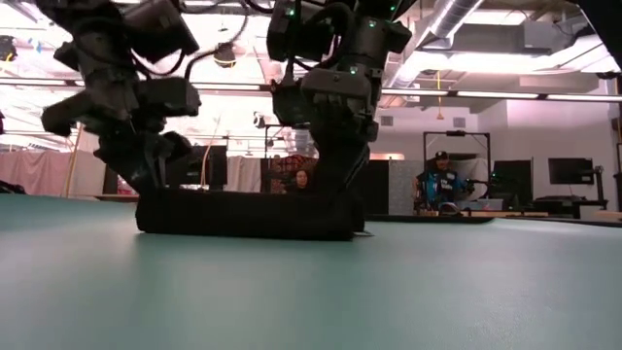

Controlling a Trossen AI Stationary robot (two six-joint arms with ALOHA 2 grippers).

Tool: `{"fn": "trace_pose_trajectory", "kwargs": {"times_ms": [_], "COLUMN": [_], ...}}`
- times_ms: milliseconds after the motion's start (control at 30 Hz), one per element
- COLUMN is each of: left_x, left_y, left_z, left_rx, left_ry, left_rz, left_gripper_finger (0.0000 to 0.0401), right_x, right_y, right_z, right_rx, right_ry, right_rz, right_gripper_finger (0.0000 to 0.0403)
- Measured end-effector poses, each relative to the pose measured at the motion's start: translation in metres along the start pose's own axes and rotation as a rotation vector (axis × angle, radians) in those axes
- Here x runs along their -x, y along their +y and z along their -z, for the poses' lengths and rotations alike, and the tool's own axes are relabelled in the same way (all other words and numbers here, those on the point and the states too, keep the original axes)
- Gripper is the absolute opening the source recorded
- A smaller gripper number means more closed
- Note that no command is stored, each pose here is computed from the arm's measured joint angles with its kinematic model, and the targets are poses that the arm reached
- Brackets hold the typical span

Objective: Roll towel
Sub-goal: Roll the black towel

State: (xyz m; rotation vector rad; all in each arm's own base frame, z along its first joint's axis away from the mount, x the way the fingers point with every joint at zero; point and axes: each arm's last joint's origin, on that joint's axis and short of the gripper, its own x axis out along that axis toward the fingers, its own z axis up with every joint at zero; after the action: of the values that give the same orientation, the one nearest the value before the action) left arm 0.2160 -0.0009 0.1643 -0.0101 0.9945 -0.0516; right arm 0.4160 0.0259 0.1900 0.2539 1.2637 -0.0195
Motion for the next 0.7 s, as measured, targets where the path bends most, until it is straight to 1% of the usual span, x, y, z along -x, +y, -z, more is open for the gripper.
{"fn": "trace_pose_trajectory", "kwargs": {"times_ms": [133, 233, 333, 433, 700], "left_x": [-0.007, -0.011, -0.012, -0.012, -0.011], "left_y": [0.009, 0.013, 0.018, 0.023, 0.035], "left_z": [0.012, 0.021, 0.025, 0.026, 0.028], "left_rx": [0.043, 0.063, 0.083, 0.096, 0.134], "left_ry": [-0.007, -0.014, -0.022, -0.032, -0.039], "left_rz": [0.013, 0.009, 0.014, 0.017, 0.009], "left_gripper_finger": [0.0, 0.0, 0.0, 0.0, 0.0], "right_x": [0.0, -0.002, -0.005, -0.007, -0.023], "right_y": [-0.004, -0.009, -0.017, -0.028, -0.047], "right_z": [-0.001, -0.002, -0.003, -0.004, -0.006], "right_rx": [0.0, -0.007, -0.029, -0.076, -0.109], "right_ry": [0.002, 0.007, 0.019, 0.036, 0.077], "right_rz": [0.004, -0.013, -0.012, -0.024, -0.059], "right_gripper_finger": [0.0018, 0.0018, 0.0018, 0.0018, 0.0018]}}
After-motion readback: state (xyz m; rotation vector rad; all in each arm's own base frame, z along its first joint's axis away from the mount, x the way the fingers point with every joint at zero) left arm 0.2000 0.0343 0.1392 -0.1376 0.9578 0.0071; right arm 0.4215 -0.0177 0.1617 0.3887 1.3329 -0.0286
